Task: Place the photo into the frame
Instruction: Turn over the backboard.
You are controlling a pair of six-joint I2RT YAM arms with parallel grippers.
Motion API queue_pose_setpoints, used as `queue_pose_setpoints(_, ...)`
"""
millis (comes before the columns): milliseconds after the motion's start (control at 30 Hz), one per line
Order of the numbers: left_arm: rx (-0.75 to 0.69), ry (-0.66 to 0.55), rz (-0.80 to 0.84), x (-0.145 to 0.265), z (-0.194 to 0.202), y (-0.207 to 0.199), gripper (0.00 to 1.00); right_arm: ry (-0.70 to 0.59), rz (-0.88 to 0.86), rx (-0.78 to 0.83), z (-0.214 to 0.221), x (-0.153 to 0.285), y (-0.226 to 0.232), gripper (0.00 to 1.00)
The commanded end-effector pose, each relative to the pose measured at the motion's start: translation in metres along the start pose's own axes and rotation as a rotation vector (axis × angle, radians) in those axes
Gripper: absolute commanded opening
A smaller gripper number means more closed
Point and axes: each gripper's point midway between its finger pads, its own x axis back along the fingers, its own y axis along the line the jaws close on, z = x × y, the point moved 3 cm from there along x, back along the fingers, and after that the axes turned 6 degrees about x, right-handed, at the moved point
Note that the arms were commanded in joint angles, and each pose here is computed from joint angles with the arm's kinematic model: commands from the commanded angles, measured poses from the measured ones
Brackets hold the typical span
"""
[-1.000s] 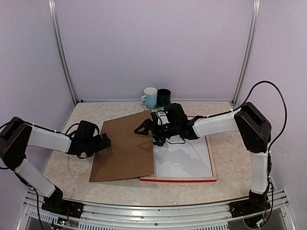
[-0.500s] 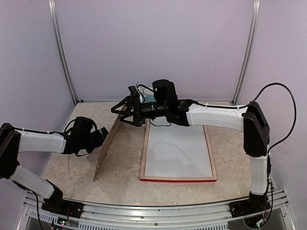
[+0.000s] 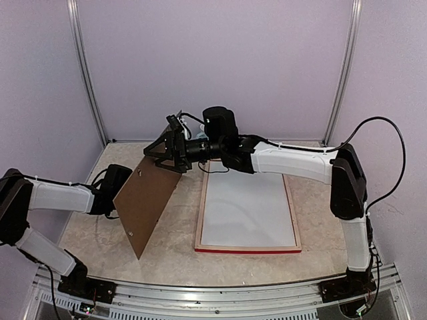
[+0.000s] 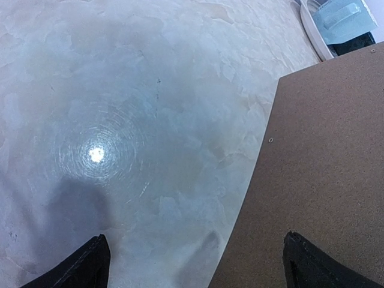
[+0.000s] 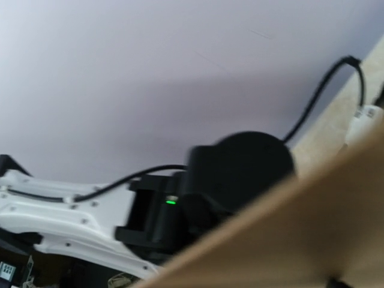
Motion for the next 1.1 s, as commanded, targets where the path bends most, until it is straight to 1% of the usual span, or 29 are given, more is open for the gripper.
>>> queue_pose_setpoints(0, -0.032, 0.009, 0.039, 0.008, -0.006, -0.016, 0.99, 0.025, 0.012, 0.011, 0.009, -0.005, -0.011, 0.96)
queue_pose_setpoints(167, -0.040, -0.040, 0.108, 0.025, -0.034, -0.043, 0.99, 0.033, 0.012, 0.006, 0.011, -0.008, -0.016, 0.96)
queue_pose_setpoints(300, -0.027, -0.073, 0.159, 0.043, -0.055, -0.058, 0.99, 0.036, 0.009, 0.006, 0.012, -0.009, -0.017, 0.96)
queue_pose_setpoints(367, -0.017, -0.068, 0.200, 0.051, -0.063, -0.066, 0.99, 0.036, 0.006, 0.007, 0.011, -0.009, -0.017, 0.96)
queue_pose_setpoints(533, -0.012, -0.114, 0.281, 0.079, -0.084, -0.084, 0.99, 0.037, 0.002, 0.003, 0.010, -0.010, -0.019, 0.96)
queue_pose_setpoints(767, -0.018, -0.130, 0.424, 0.122, -0.093, -0.107, 0.99, 0.032, 0.000, 0.002, 0.009, -0.011, -0.021, 0.96)
queue_pose_setpoints(1000, -0.036, -0.181, 0.537, 0.168, -0.109, -0.131, 0.99, 0.030, -0.006, 0.000, 0.007, -0.014, -0.022, 0.96)
queue_pose_setpoints(1067, -0.044, -0.176, 0.582, 0.179, -0.112, -0.141, 0.99, 0.029, -0.008, -0.002, 0.007, -0.015, -0.023, 0.96)
